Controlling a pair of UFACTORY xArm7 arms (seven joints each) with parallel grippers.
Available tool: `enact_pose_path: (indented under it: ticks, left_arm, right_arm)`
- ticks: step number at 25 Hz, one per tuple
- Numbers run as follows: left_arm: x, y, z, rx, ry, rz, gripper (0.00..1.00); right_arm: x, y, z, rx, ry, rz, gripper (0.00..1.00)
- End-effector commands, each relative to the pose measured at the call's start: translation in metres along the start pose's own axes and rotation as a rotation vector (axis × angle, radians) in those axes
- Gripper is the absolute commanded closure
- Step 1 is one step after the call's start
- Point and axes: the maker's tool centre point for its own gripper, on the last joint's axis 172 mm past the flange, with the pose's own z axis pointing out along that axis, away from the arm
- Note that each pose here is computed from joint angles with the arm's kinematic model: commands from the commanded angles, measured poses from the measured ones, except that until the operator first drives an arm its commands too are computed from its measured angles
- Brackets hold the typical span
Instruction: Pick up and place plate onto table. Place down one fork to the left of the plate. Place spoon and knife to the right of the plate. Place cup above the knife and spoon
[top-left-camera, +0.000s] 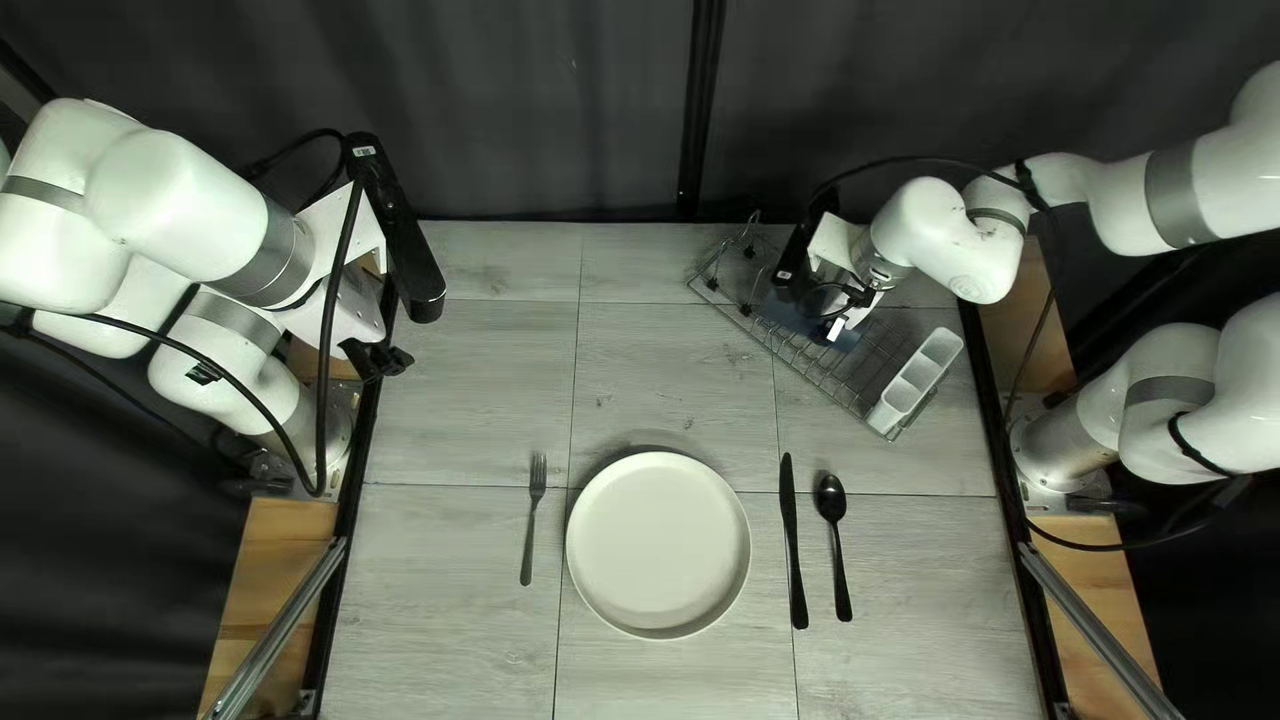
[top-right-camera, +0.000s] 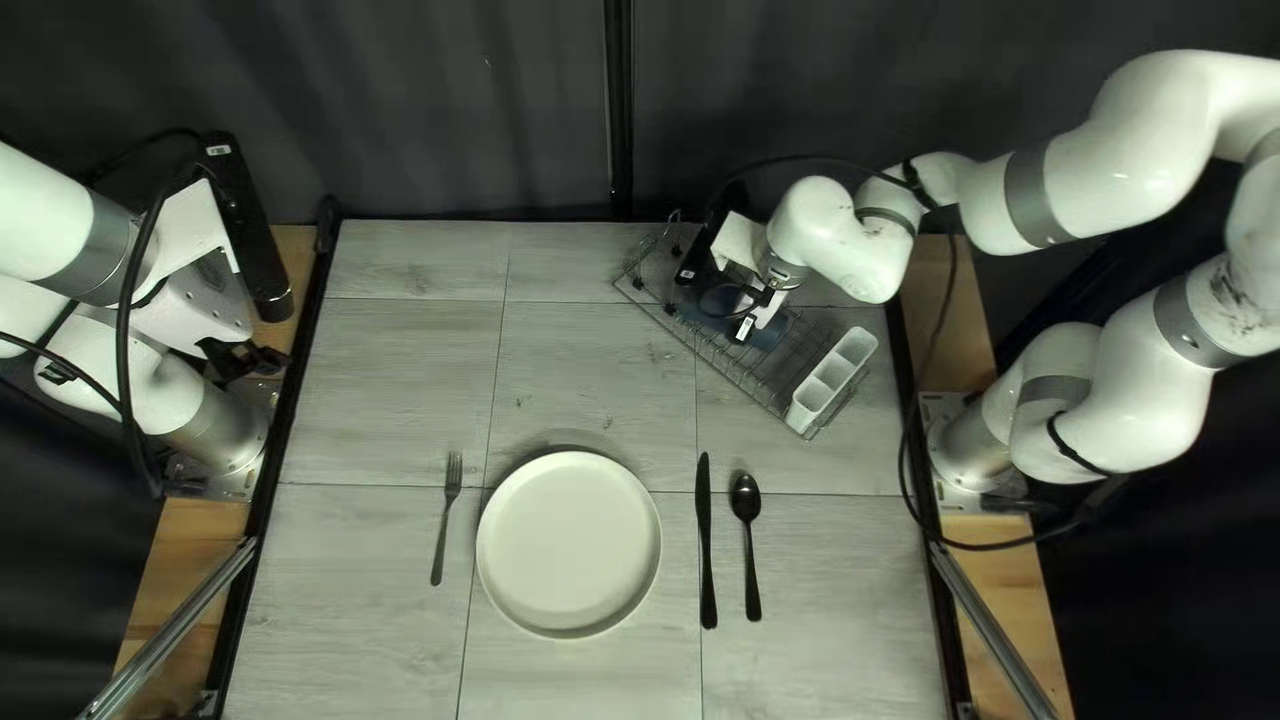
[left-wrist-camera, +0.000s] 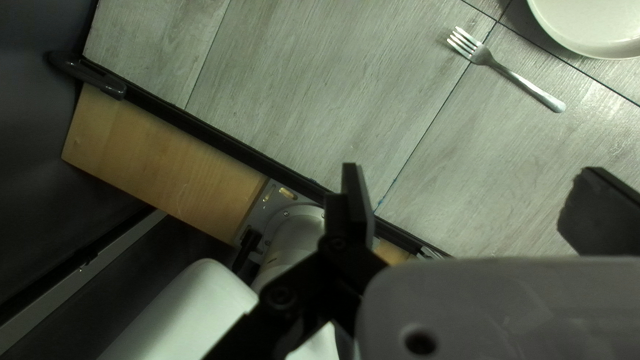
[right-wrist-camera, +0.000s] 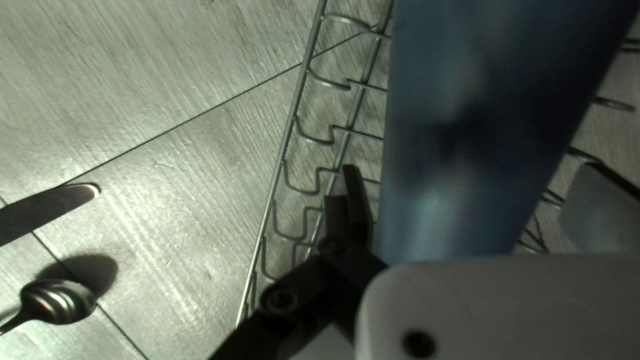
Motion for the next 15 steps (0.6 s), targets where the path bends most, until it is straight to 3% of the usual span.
enact_pose_path:
  ticks: [1, 6, 7, 8, 15]
  left_arm:
    - [0.0, 0.0, 0.0, 0.0, 0.0, 0.0, 0.0]
    - [0.0, 0.0, 0.0, 0.0, 0.0, 0.0, 0.0]
    - [0.0, 0.0, 0.0, 0.0, 0.0, 0.0, 0.0]
    - [0.0, 0.0, 0.0, 0.0, 0.0, 0.0, 0.0]
    - [0.0, 0.0, 0.0, 0.0, 0.0, 0.0, 0.0]
  right_arm:
    - [-0.001, 0.01, 0.012, -0.004, -0.012, 0.001, 0.0]
    - [-0.004, 0.011, 0.025, -0.003, -0.025, -0.002, 0.0]
    - [-0.005, 0.011, 0.026, -0.004, -0.027, -0.001, 0.09]
    - [-0.005, 0.011, 0.025, -0.006, -0.027, 0.001, 0.97]
    - [0.002, 0.006, -0.038, -0.031, 0.004, 0.068, 1.0]
